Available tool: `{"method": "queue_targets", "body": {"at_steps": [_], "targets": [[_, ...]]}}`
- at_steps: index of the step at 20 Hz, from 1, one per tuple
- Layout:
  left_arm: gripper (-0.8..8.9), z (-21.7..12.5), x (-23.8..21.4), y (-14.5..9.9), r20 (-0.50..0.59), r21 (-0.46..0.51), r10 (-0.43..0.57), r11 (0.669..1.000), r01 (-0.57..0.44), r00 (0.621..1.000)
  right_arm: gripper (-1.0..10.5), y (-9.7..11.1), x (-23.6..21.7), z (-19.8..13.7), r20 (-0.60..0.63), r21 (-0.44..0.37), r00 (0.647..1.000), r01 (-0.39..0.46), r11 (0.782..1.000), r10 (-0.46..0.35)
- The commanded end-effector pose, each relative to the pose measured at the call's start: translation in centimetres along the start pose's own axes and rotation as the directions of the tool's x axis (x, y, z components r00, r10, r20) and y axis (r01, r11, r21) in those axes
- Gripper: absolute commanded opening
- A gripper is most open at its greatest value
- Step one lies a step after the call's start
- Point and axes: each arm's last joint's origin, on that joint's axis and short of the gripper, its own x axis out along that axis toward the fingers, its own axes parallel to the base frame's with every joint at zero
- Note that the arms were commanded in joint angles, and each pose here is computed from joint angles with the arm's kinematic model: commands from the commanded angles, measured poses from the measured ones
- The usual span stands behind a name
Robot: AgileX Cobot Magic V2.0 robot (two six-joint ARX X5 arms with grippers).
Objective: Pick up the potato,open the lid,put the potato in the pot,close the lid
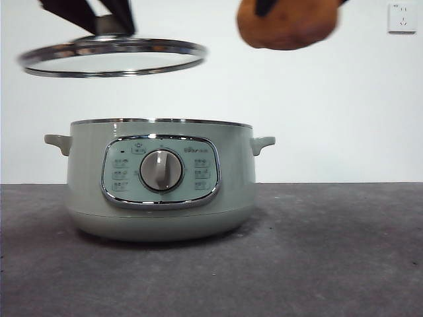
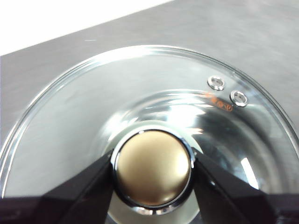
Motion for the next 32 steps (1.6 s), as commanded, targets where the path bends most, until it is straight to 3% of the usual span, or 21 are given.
{"method": "queue_targets", "body": {"at_steps": [1, 6, 12, 19, 24, 25, 27, 28, 32], "targets": [[-0.09, 0.5, -1.8, 1.8, 0.054, 0.000, 0.060, 0.998, -0.060, 0.997, -0.2, -0.3, 1.2, 2.7, 0.008, 0.044, 0.999, -0.032, 0.999, 0.032], [-0.09, -0.1, -3.3, 6.4, 0.039, -0.087, 0.218, 0.973, -0.214, 0.975, -0.2, -0.6, 6.0, 8.8, -0.019, 0.062, 0.996, -0.082, 0.995, 0.083], [-0.09, -0.8, -4.1, 9.5, -0.003, -0.134, 0.316, 0.940, -0.313, 0.949, -0.2, 0.3, 14.1, 13.2, -0.069, 0.021, 0.993, -0.090, 0.996, 0.092], [-0.09, -1.2, -3.9, 10.7, -0.030, -0.153, 0.340, 0.928, -0.341, 0.940, -0.2, 0.2, 22.1, 12.6, -0.186, 0.022, 0.981, -0.059, 0.998, 0.062], [-0.09, -1.5, -2.7, 11.1, -0.065, -0.154, 0.332, 0.929, -0.338, 0.941, 0.1, -0.4, 24.2, 11.7, -0.258, 0.028, 0.965, -0.034, 0.999, 0.040], [-0.09, -1.6, -2.6, 11.1, -0.068, -0.154, 0.331, 0.929, -0.338, 0.941, 1.2, -0.4, 24.2, 11.7, -0.256, 0.028, 0.966, -0.034, 0.999, 0.040], [-0.09, -1.6, -2.6, 11.1, -0.070, -0.153, 0.331, 0.929, -0.338, 0.941, 6.4, -0.4, 24.1, 11.7, -0.258, 0.028, 0.965, -0.033, 0.999, 0.039], [-0.09, -1.6, -2.6, 11.1, -0.070, -0.153, 0.331, 0.929, -0.338, 0.941, 7.0, -0.4, 24.0, 11.7, -0.255, 0.030, 0.966, -0.034, 0.999, 0.040], [-0.09, -1.5, -2.5, 11.0, -0.058, -0.177, 0.282, 0.941, -0.288, 0.958, 6.9, 0.0, 19.4, 13.2, -0.172, 0.020, 0.984, -0.038, 0.999, 0.041]]}}
